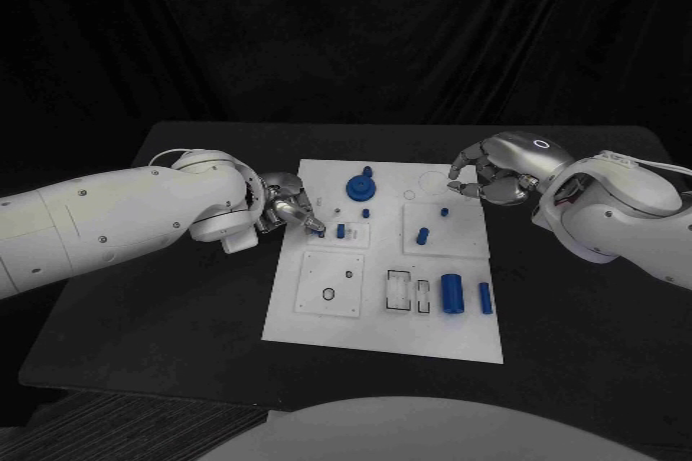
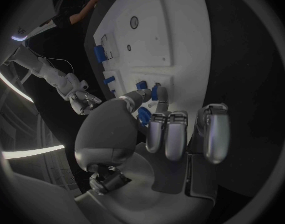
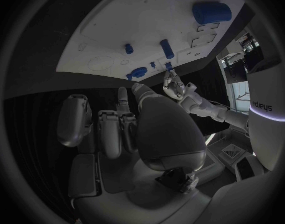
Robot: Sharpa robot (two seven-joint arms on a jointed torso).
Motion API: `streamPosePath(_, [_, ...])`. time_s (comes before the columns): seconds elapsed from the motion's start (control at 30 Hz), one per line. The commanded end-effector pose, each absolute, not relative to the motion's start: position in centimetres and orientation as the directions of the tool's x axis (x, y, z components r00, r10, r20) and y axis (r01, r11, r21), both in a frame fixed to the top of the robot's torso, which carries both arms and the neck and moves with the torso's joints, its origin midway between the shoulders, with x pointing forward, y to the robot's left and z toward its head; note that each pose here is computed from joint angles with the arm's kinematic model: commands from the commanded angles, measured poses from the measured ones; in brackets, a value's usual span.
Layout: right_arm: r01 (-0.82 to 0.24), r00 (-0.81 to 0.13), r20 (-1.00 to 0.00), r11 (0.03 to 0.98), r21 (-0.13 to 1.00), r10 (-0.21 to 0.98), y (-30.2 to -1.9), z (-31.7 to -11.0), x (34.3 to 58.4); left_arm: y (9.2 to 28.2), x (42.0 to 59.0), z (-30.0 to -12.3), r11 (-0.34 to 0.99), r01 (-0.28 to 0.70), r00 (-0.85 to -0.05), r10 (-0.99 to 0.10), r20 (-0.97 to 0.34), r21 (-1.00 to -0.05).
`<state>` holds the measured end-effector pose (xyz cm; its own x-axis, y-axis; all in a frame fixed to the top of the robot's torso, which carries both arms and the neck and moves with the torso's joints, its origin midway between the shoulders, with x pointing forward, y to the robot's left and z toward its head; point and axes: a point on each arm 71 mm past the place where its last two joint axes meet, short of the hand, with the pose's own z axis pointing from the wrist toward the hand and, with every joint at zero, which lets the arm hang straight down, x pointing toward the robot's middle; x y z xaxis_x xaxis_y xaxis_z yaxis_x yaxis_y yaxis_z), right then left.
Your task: Assemble the parts on the task board
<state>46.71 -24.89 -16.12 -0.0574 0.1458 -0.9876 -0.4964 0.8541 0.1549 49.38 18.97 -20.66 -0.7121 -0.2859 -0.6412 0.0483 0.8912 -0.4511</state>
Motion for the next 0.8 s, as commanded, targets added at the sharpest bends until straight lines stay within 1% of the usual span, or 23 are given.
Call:
streamPosePath(0.03, [-0.483,-0.055,-0.988,0.862,0.155,0.147,-24.96,-16.21,46.74,18.75,49.41,-20.72,0.903,0.096,-0.709,-0.234,-0.665,-0.42])
streamPosePath(0.3, [-0.481,-0.057,-0.988,0.863,0.155,0.146,-24.97,-16.27,46.75,18.68,49.63,-20.78,0.91,0.12,-0.7,-0.206,-0.684,-0.398])
streamPosePath(0.8, [-0.477,-0.062,-0.988,0.865,0.156,0.144,-24.95,-16.39,46.77,18.31,49.54,-20.86,0.906,0.134,-0.699,-0.201,-0.686,-0.401])
